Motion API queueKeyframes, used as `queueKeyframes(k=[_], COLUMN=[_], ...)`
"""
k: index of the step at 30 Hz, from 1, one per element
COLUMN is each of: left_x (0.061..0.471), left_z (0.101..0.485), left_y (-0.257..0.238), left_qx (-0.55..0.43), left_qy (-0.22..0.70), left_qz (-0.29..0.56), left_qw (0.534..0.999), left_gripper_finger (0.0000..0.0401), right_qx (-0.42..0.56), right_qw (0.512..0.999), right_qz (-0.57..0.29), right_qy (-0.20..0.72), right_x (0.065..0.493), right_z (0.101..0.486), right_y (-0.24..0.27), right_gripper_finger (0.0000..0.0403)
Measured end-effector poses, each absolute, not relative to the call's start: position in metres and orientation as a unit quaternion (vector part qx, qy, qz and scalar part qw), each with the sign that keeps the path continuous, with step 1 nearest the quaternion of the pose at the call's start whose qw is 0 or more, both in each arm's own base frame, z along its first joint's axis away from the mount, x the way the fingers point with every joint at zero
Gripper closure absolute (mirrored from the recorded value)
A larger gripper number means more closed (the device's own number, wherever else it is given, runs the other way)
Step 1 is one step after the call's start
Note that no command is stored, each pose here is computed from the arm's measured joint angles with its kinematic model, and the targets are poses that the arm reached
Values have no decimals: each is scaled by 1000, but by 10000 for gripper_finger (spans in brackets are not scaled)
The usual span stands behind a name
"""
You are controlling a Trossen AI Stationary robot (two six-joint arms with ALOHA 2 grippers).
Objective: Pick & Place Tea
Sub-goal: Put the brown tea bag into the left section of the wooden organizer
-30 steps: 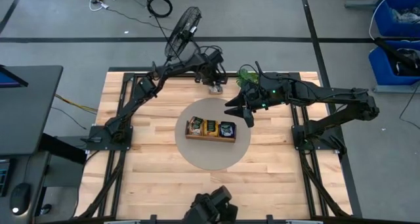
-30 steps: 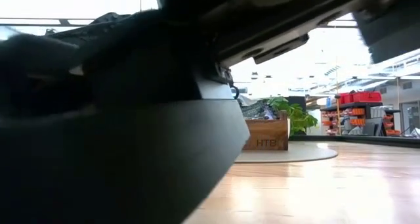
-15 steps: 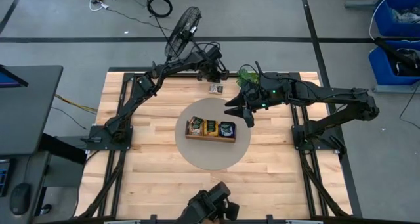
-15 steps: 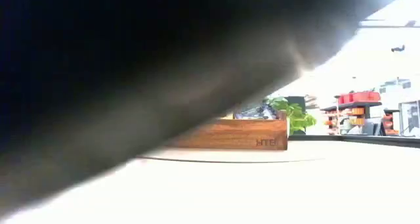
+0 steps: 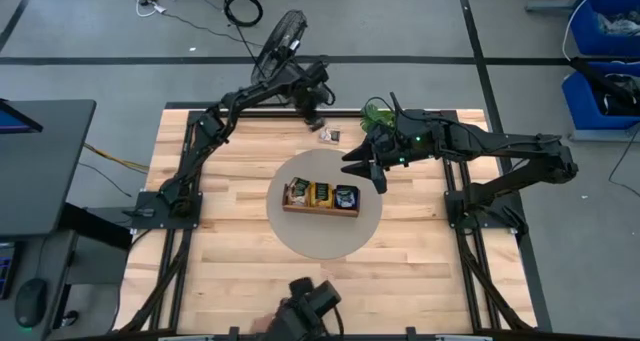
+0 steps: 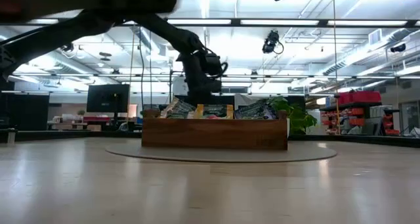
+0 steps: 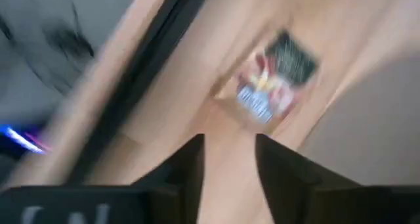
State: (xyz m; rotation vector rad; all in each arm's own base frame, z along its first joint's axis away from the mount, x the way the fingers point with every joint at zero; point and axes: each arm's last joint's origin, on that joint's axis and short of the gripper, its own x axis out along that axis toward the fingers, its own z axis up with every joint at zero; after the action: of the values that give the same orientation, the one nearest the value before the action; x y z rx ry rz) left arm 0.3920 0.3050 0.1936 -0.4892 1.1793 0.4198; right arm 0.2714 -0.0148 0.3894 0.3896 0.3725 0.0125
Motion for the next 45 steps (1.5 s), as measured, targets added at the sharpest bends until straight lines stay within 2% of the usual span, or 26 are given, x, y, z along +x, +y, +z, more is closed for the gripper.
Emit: queueKeyframes(k=[2,5,8,11,18,27,32,39,45], left_x=[389,393,402,404,402,394,394,397,403], left_z=[198,197,199,196,182,178,178,175,160], left_y=[300,290,288,290,302,305,302,300,294], left_qx=[-101,94,185,242,275,333,366,362,351], left_qy=[589,639,602,560,540,500,467,465,471], left_qz=[129,26,-53,-131,-167,-260,-301,-302,-287], left_qw=[791,763,775,781,778,756,746,750,757], left_gripper_finger=[236,198,176,171,195,219,218,213,175], right_qx=[195,200,212,224,243,233,222,204,190], right_qw=[963,962,961,959,957,959,960,959,957], right_qz=[6,4,3,1,1,2,5,16,37], right_qy=[184,183,179,173,158,164,168,198,217], right_x=[271,271,272,272,273,273,272,270,269], right_z=[389,389,390,392,394,393,392,387,384], right_y=[-15,-15,-15,-15,-15,-15,-15,-14,-13], right_gripper_finger=[221,221,221,221,221,221,221,221,221])
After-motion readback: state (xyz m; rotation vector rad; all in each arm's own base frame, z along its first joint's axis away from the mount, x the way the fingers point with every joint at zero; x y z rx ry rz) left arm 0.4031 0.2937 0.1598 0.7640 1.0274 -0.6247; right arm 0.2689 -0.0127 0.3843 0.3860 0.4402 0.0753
